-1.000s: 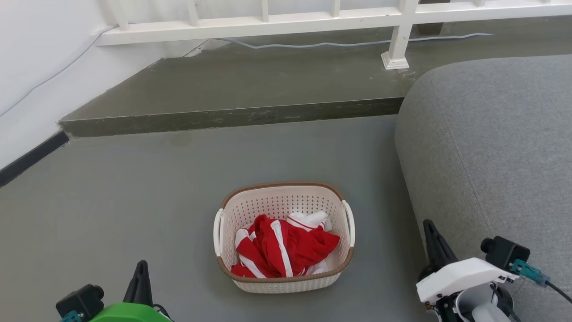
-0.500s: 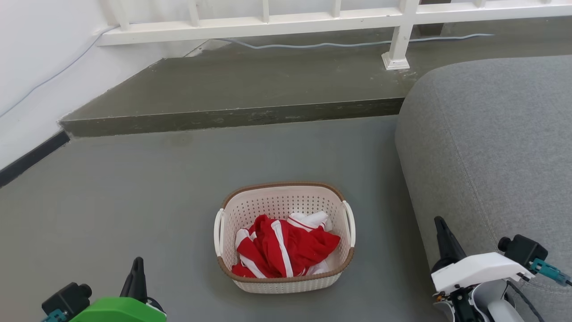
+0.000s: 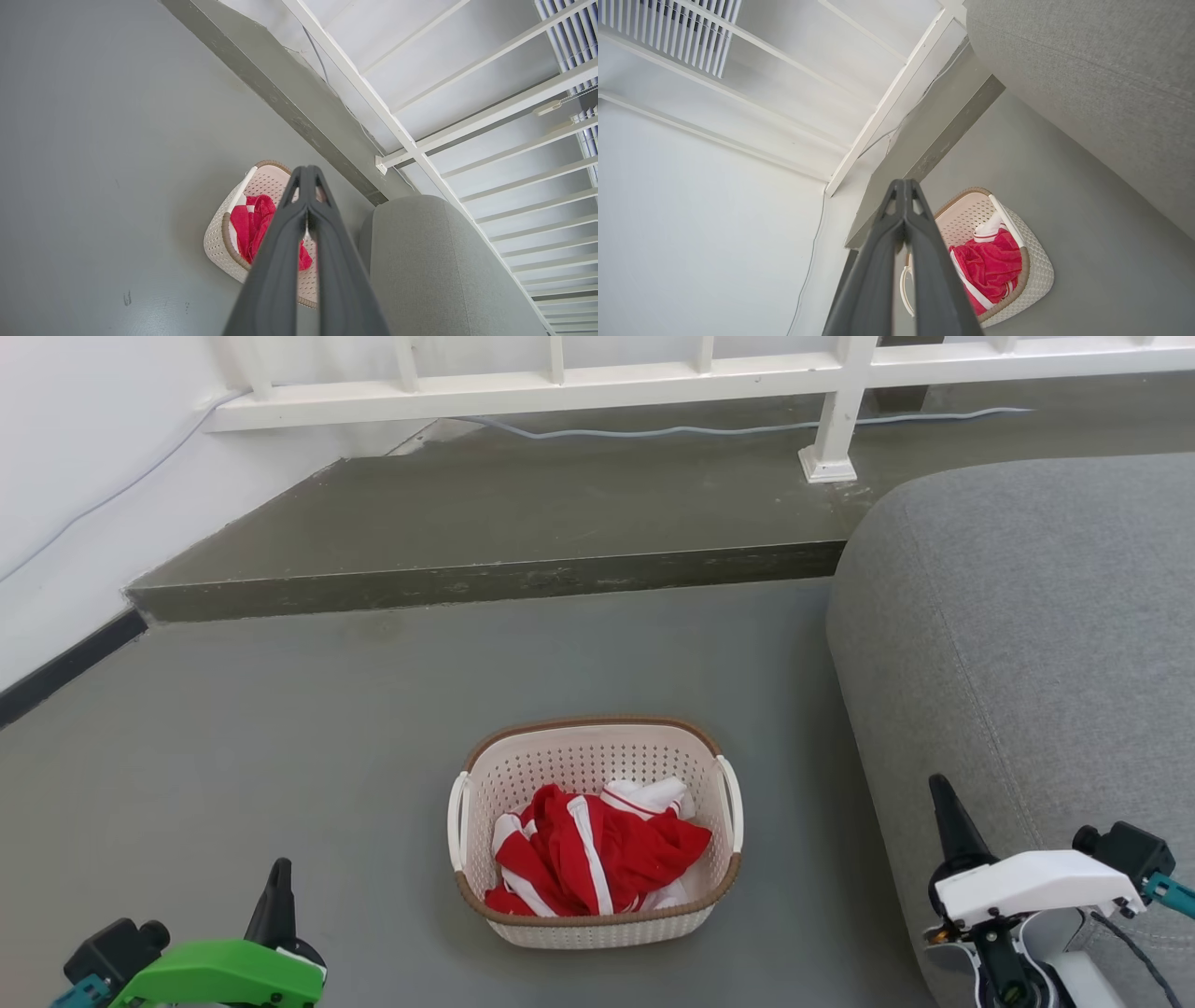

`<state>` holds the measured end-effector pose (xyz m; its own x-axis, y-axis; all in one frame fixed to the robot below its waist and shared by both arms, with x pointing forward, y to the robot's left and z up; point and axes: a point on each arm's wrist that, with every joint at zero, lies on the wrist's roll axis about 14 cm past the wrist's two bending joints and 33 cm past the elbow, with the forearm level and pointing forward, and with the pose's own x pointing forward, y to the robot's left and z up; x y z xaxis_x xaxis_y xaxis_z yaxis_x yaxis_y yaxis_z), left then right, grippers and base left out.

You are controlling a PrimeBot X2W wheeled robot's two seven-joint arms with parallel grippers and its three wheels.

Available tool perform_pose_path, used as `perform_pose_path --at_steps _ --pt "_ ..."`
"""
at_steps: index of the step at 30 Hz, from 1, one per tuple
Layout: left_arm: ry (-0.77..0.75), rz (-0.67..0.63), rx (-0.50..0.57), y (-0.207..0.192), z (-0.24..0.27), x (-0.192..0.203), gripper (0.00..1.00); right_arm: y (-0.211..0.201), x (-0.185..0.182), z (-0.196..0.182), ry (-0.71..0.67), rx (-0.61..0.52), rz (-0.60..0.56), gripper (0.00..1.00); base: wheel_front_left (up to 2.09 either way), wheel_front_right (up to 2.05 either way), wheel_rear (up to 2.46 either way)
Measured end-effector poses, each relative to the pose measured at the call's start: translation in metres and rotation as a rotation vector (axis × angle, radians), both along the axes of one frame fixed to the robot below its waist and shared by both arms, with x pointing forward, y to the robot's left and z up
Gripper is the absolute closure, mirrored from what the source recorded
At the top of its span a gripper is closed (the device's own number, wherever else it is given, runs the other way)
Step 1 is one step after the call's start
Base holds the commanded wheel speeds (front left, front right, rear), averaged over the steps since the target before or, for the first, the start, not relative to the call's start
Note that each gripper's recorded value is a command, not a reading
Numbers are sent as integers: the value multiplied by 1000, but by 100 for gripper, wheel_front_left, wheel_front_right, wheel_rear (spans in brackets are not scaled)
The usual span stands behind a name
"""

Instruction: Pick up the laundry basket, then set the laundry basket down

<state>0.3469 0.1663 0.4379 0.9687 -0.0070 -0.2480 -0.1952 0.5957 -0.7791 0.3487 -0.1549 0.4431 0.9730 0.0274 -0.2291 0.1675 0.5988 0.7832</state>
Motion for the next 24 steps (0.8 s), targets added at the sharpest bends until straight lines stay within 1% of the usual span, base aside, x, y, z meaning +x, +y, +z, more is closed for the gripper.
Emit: perform_pose_path --at_steps 24 --pt "-36 53 -299 9 13 12 100 -21 10 11 -25 301 -80 100 0 0 0"
